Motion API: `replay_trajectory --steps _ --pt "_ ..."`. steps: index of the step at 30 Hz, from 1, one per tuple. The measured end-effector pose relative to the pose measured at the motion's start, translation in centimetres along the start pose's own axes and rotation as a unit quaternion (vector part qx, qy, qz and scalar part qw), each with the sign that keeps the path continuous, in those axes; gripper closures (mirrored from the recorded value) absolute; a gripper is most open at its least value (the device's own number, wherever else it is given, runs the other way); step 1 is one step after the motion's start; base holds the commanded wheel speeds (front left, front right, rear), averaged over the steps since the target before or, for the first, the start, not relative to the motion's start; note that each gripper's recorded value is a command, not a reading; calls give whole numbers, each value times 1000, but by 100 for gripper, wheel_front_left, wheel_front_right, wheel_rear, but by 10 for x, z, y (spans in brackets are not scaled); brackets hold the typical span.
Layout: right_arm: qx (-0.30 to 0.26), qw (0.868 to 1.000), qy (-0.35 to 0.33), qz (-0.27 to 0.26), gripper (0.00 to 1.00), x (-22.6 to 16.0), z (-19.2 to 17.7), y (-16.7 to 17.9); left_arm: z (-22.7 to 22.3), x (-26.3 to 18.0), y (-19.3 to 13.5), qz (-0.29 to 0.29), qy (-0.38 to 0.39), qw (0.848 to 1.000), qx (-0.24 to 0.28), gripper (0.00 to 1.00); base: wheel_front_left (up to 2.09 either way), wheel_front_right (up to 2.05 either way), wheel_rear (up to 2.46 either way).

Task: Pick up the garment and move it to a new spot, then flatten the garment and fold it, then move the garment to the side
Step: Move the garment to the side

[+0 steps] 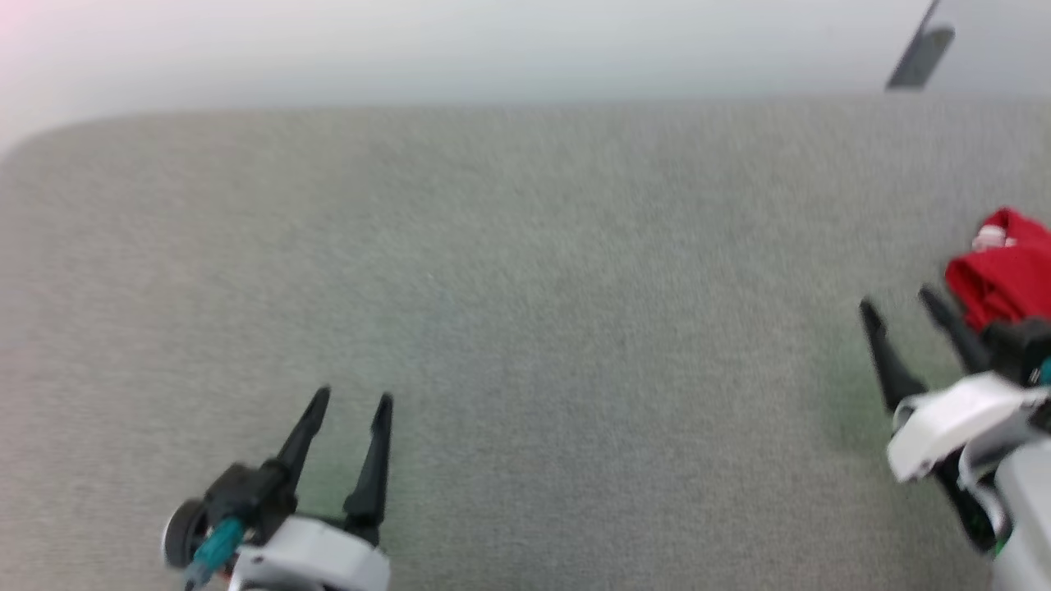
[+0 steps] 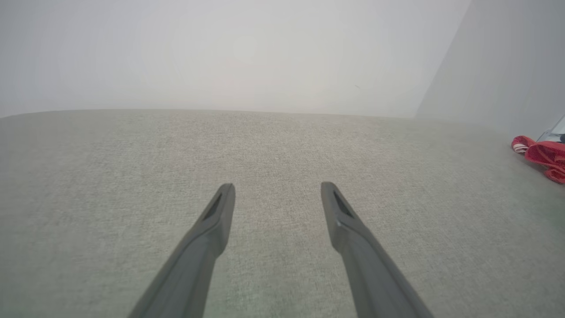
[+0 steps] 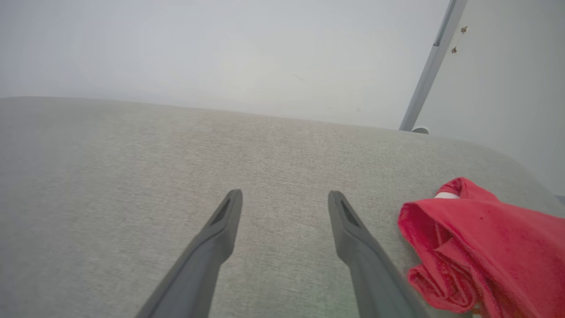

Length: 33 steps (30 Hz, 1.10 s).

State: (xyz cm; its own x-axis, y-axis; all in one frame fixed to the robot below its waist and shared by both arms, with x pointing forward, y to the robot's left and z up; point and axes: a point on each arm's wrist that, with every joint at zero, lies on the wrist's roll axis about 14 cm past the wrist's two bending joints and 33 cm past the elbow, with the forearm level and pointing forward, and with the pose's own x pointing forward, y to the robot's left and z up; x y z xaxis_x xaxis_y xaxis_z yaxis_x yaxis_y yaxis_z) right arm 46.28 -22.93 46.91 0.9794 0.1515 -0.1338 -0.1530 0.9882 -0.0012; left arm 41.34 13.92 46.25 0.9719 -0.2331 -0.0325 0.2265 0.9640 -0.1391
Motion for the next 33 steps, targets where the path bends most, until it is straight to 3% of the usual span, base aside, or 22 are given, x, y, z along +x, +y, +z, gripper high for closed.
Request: replay_trajectory --steps 15,33 --pt "21 993 -112 10 0 -53 55 37 55 -72 33 66 -79 995 16 0 0 0 0" --pt "26 987 -159 -26 0 -88 70 26 62 -101 31 79 -97 992 11 0 0 0 0"
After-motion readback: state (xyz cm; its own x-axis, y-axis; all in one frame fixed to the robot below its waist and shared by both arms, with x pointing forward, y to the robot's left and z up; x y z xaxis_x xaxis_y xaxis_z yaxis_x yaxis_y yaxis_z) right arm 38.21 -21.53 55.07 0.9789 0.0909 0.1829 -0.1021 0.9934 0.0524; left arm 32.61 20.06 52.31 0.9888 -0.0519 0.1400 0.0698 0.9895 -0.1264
